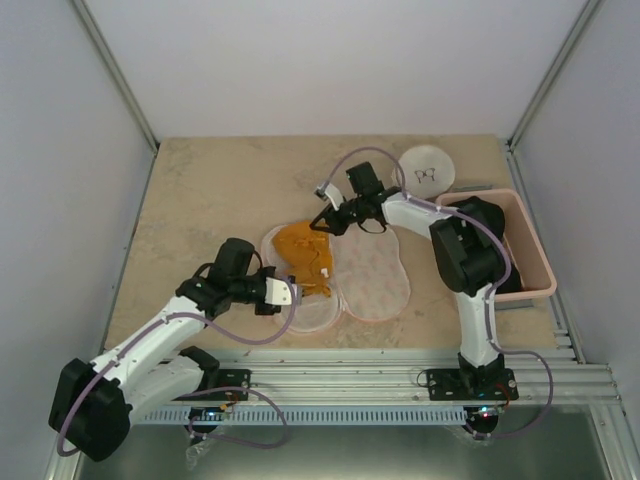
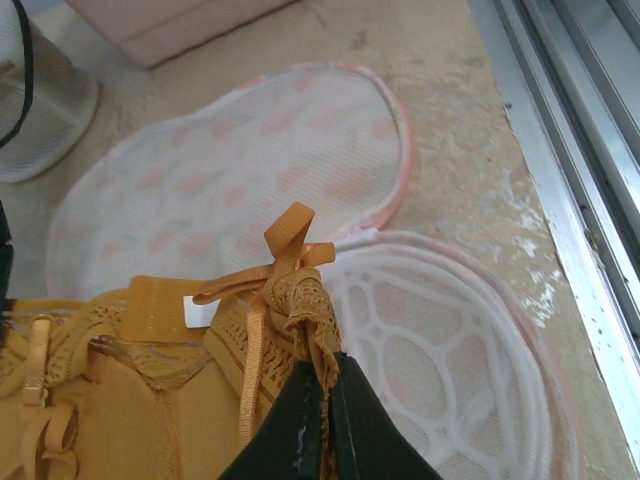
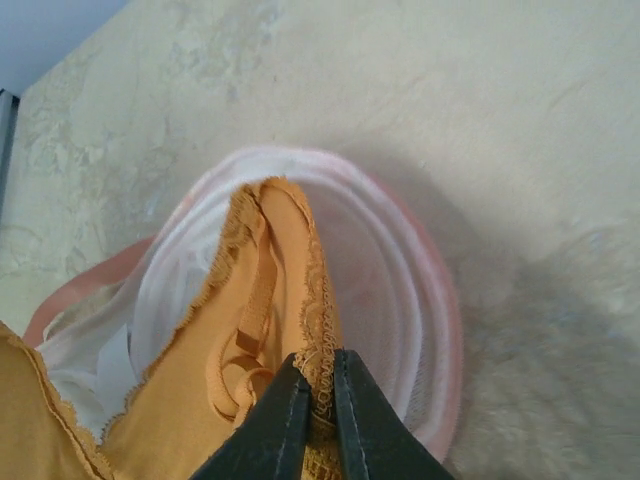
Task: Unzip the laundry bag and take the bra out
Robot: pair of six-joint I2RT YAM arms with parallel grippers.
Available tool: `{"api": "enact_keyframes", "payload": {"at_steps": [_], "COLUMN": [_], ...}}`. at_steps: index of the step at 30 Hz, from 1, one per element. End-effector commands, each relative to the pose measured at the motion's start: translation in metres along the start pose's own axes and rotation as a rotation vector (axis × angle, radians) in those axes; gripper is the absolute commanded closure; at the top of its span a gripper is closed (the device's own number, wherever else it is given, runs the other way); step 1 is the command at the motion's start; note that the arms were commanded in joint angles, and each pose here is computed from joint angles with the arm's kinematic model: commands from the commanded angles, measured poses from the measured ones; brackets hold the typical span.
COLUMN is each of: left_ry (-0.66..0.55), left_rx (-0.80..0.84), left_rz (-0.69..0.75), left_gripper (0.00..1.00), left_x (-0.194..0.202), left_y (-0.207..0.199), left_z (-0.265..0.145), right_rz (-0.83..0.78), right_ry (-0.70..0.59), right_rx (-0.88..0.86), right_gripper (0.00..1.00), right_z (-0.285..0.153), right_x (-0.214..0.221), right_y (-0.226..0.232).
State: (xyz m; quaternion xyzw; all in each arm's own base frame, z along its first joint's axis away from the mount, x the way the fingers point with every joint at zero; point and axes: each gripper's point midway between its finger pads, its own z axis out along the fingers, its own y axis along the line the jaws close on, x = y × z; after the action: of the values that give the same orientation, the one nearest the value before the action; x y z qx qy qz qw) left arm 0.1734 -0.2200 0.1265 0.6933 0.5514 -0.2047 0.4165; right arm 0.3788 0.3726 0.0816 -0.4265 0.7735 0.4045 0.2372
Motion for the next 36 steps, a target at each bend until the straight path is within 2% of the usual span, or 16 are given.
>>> {"api": "enact_keyframes", "payload": {"at_steps": [1,10,14,17,21,28,32,36], "left_ry": [-0.103,-0.274,-0.364,-0.438,-0.491,-0.557,-0.598,-0.613], "left_rx": [-0.055,-0.151,-0.158,-0.198,-0.23,-0.227,-0.201,-0.158], "left_rz": [-0.029,-0.053,0.0,0.05,0.132,0.275,0.329,0.368], "left_gripper": [1.0,1.0,1.0,1.0,1.0,1.0,1.0,1.0], "left_x": [-0.034,-0.091,-0.113,-0.141,-0.177,-0.22,-0.236,-0.244], "left_y": [0.021,0.057,0.064,0.078,0.096,0.101,0.094,0.081], "left_z": [-0.01,-0.035,-0.038,-0.029,-0.015,0.021,0.051,0.081], "right_rz": [-0.098,-0.145,-0.101,-0.026,0.064,0.282,0.406,0.508], "right_ry": [-0.036,-0.074,-0.107,-0.129,-0.176,-0.253,-0.239,-0.256], "right_rx": [0.1,0.257,0.398,0.575,0.834,1.192,1.312,1.287], "right_gripper": [0.92,0.95,0.98,0.99,0.99,1.0,1.0,1.0], "right_z": [-0.036,-0.097,-0.151,-0.203,-0.285,-0.399,-0.433,-0.424], "right_x": [-0.039,-0.072,-0.08,-0.074,-0.052,0.029,0.084,0.123], "right_y": [0.009,0.019,0.014,0.0,-0.012,-0.022,-0.032,-0.044]}}
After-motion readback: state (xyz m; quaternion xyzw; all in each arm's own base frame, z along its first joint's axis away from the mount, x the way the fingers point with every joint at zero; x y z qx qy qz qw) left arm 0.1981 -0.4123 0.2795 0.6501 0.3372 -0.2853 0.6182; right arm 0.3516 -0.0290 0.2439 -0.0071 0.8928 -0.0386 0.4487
